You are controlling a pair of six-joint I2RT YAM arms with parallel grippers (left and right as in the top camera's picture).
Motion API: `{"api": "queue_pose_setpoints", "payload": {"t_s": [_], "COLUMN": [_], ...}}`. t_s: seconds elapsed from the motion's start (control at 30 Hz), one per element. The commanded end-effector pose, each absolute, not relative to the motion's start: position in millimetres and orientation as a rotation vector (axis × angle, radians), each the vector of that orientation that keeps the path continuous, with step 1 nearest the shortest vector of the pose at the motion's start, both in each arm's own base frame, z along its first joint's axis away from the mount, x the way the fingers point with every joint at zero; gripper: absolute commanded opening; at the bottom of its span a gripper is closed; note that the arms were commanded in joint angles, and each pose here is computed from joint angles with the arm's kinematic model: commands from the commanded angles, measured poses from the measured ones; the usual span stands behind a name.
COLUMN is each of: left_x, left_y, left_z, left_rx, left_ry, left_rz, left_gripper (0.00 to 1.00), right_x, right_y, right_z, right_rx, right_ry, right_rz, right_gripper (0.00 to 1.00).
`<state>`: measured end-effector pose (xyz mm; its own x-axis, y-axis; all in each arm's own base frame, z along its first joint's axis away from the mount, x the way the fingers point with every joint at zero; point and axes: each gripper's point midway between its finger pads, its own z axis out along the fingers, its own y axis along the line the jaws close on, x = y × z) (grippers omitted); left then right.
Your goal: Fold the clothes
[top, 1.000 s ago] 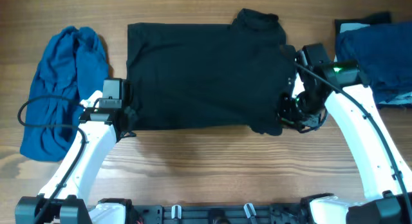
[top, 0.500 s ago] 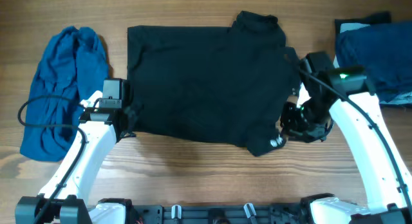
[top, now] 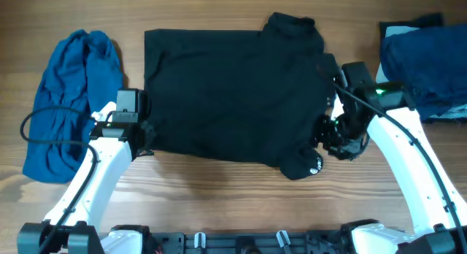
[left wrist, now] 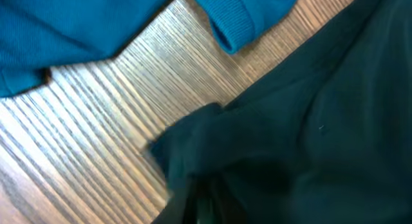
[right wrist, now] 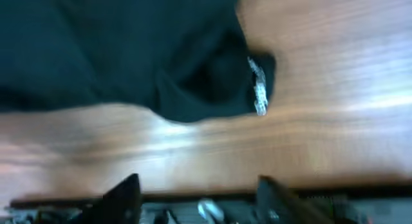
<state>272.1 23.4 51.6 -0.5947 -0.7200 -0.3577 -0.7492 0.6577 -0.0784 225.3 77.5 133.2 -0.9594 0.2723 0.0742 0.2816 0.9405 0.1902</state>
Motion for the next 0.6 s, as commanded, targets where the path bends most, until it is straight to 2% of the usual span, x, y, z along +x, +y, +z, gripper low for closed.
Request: {"api": "queue_pose_setpoints", "payload": {"t_s": [0.0,0.2,0.4,0.5,0.57], "left_x": [271.4,259.1,238.4,233.9,232.9], "left_y": [28.8,27.9,17.9,13.9,13.5], "left_z": [53.2,49.5,42.9,41.4,41.1], "left_rx": [-1.152,-1.162,-1.184,-1.192,-1.193], "left_ry": [2.507,2.557,2.665,2.692,2.698], "left_rz": [0.143,0.168,0.144,0.125,0.124], "left_gripper": [0.08,0.04,0.04,0.11,0.24], "right_x": [236.8,225.9,191.3,177.2,169.5], "right_y": [71.2,69.2,67.1,72.8,77.3], "right_z": [130.8,119.7,81.6,61.0,46.1], "right_rx": [-0.45,-0.486,-0.521,-0.522,-0.527], "right_ry": [-3.109,-3.028,-2.9,-2.852,-2.831], "right_rz": [-0.266,-0.218,-0.182,-0.231,-0.275], "right_gripper": [0.63,0.66,0.69,0.68,0.68]}}
